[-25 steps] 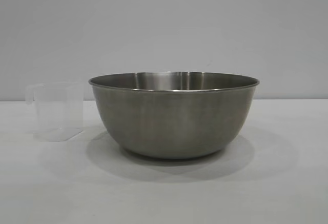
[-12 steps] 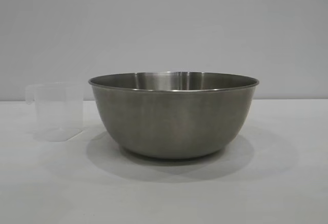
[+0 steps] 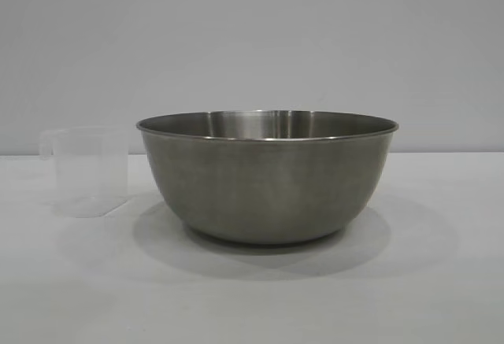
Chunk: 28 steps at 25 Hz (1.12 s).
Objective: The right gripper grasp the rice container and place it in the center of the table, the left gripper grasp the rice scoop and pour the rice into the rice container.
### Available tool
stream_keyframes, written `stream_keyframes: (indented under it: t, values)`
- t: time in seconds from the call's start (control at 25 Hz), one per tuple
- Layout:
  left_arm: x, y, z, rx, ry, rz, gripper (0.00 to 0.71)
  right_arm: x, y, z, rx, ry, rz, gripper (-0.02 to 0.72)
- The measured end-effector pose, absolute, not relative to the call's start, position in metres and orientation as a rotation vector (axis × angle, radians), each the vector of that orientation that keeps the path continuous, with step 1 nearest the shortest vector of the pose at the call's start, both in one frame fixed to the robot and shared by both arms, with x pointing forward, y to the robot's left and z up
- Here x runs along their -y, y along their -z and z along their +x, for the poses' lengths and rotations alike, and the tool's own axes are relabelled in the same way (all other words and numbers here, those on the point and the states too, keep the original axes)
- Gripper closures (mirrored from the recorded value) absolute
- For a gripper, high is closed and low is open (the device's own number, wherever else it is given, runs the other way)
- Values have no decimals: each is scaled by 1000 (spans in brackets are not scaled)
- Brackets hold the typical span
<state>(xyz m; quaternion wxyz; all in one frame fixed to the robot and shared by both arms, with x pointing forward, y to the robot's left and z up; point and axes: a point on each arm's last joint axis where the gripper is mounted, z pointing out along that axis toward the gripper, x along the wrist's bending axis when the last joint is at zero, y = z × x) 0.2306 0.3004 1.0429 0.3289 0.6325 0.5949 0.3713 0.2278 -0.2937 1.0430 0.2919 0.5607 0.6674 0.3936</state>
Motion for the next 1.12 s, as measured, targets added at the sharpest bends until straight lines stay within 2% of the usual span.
stream_keyframes:
  t: [1.12]
  values:
    - [-300, -1043, 231, -1558, -972, 1654, 288, 293, -1043, 228, -1733, -1025, 1530, 193]
